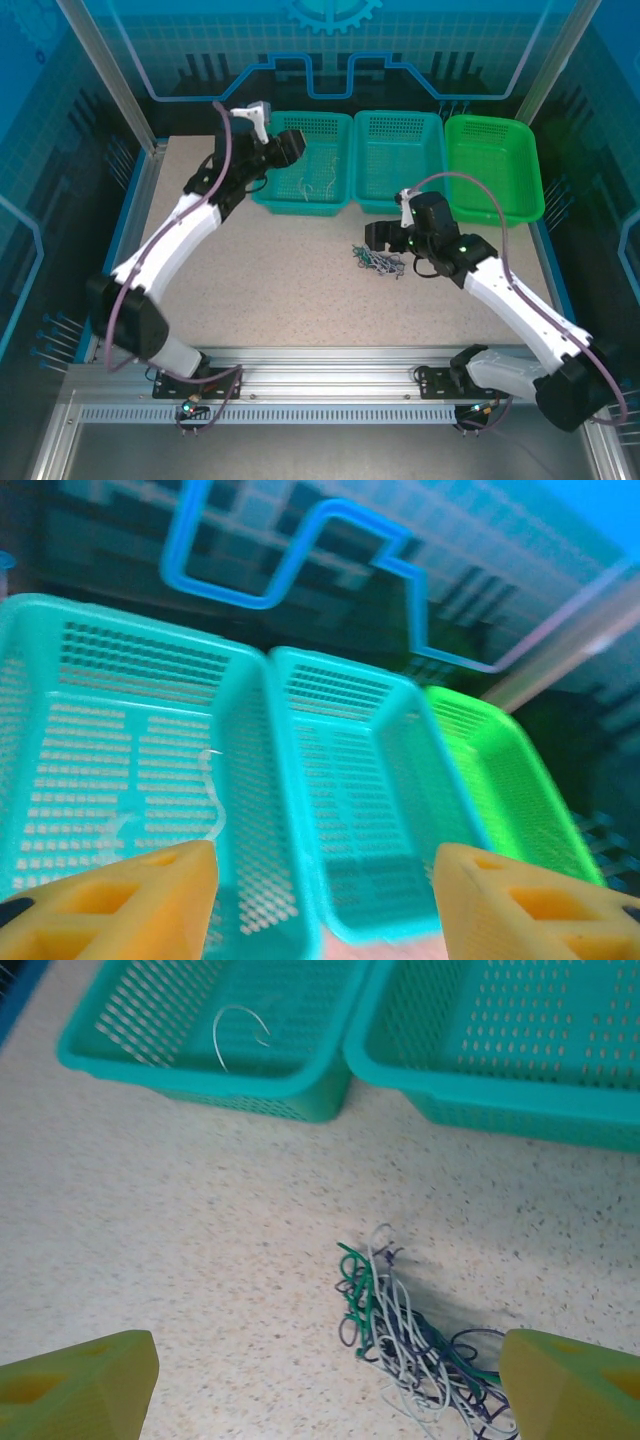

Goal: Untangle the cables

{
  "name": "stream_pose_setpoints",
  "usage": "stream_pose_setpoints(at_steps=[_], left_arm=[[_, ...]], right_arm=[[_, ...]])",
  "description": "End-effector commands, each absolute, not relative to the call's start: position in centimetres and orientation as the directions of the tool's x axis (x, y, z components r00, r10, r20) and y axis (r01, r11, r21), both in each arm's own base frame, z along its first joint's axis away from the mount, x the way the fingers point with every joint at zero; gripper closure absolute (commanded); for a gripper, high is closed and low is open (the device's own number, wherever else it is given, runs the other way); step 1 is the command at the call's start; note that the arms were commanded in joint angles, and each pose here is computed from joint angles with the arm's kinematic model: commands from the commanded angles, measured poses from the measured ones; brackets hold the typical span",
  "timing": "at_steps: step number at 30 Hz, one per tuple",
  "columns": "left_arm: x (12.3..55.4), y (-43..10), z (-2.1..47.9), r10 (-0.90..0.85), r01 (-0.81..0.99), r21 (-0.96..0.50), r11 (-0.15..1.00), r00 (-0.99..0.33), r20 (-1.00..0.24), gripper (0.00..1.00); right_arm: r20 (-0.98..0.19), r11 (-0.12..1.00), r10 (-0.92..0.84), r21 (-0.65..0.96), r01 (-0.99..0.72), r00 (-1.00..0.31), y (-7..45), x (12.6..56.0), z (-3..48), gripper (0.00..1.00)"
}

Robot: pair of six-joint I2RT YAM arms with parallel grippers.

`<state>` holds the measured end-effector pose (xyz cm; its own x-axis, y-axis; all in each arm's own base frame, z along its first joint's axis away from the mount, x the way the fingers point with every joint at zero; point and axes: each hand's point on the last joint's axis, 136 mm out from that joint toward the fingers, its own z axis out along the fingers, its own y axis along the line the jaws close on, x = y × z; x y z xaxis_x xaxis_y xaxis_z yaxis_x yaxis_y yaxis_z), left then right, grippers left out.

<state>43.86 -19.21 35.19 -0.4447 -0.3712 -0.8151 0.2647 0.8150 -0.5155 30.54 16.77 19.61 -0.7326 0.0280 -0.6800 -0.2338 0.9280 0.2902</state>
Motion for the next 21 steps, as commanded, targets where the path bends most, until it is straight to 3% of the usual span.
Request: stream_pose_setpoints(at_steps=[1,6,13,15,19,21], left_arm=[[39.3,-22.1,34.7,-0.336,0.350,-0.527,0.774,-0.478,-0.811,0.40],[33.0,-25.0,29.8,-0.210,0.424,-0.538,0.728,-0.610,-0.764,0.32],[30.3,-24.0,24.2,-0.180,0.355,-0.562,0.747,-0.706,-0.685,0.29],[30.1,-23.7,23.9,-0.166,0.344,-0.547,0.763,-0.714,-0.681,0.28],[30.6,-23.3,23.9,-0.167,0.313,-0.534,0.785,-0.723,-0.670,0.25],[31.1,-22.7,23.9,-0.186,0.266,-0.534,0.803,-0.739,-0.648,0.22]], right_arm=[[-0.593,0.944,-0.015,0.258,-0.207,-0.805,16.7,30.9,15.5,0.11],[-0.491,0.955,-0.122,0.179,-0.237,-0.863,17.3,32.0,9.8,0.13],[-0.367,0.943,-0.219,0.158,-0.292,-0.904,18.7,32.1,4.0,0.23],[-0.380,0.935,-0.246,0.150,-0.322,-0.892,19.0,32.0,3.3,0.35],[-0.440,0.892,-0.283,0.205,-0.402,-0.852,20.3,31.6,4.6,0.79],[-0.508,0.842,-0.318,0.237,-0.485,-0.800,21.7,31.0,6.5,0.88]])
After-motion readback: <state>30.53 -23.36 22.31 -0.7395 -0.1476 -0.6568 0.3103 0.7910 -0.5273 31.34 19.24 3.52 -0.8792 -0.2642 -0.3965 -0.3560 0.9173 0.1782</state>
